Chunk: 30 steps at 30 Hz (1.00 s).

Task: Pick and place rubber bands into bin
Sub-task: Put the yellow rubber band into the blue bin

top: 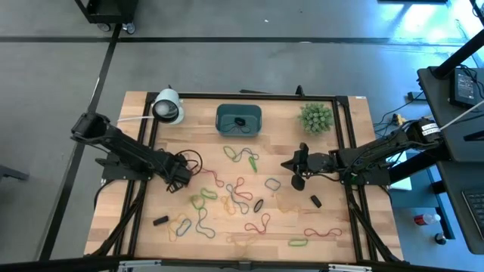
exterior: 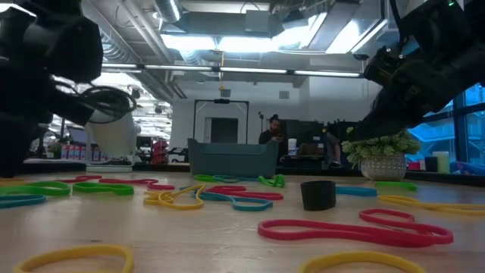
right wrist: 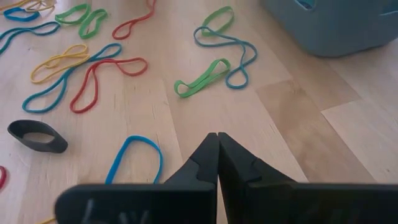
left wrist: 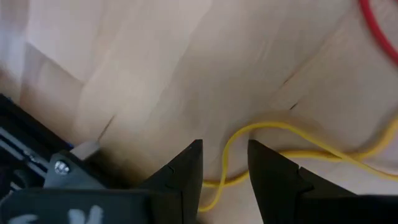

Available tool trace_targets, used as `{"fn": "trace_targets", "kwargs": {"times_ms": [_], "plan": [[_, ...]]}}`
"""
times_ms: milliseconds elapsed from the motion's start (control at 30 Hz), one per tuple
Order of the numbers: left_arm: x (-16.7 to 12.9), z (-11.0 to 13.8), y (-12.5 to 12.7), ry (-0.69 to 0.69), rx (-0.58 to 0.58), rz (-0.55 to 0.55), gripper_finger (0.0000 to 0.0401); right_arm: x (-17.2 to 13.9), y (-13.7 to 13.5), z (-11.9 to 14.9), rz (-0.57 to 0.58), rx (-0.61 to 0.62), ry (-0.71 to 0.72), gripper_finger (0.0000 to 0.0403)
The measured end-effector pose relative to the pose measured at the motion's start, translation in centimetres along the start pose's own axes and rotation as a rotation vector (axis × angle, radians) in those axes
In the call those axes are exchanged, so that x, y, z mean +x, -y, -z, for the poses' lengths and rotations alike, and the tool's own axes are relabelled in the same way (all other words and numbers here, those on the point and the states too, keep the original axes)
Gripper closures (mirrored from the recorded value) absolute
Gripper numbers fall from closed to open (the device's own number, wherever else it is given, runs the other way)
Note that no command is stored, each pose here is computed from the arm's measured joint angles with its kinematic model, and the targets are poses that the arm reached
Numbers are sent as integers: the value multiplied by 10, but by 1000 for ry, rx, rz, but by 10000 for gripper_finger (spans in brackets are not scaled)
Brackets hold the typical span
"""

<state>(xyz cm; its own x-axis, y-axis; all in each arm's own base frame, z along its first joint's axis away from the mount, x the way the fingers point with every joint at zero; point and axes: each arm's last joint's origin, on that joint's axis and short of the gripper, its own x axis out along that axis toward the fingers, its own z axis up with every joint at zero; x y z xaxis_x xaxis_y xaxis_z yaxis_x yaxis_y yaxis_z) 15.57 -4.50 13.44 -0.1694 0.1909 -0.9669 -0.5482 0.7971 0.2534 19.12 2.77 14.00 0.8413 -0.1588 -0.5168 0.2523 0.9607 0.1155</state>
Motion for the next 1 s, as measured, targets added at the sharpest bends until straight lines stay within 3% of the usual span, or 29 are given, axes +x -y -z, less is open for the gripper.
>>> {"fn": "trace_targets", "kwargs": {"times_ms": [200, 433, 700, 1000], "plan": [[6, -2, 5, -35, 35, -15, 308, 0, 0, -1, -3, 3, 10, 396], [6, -2, 6, -34, 31, -1, 392, 0, -1, -2, -6, 5, 16, 396], [-13, -5, 7, -76, -39, -5, 399, 0, -1, -2, -6, 8, 17, 396], [-64, -22, 17, 49, 41, 129, 399, 0, -1, -2, -6, 6, 18, 395]]}}
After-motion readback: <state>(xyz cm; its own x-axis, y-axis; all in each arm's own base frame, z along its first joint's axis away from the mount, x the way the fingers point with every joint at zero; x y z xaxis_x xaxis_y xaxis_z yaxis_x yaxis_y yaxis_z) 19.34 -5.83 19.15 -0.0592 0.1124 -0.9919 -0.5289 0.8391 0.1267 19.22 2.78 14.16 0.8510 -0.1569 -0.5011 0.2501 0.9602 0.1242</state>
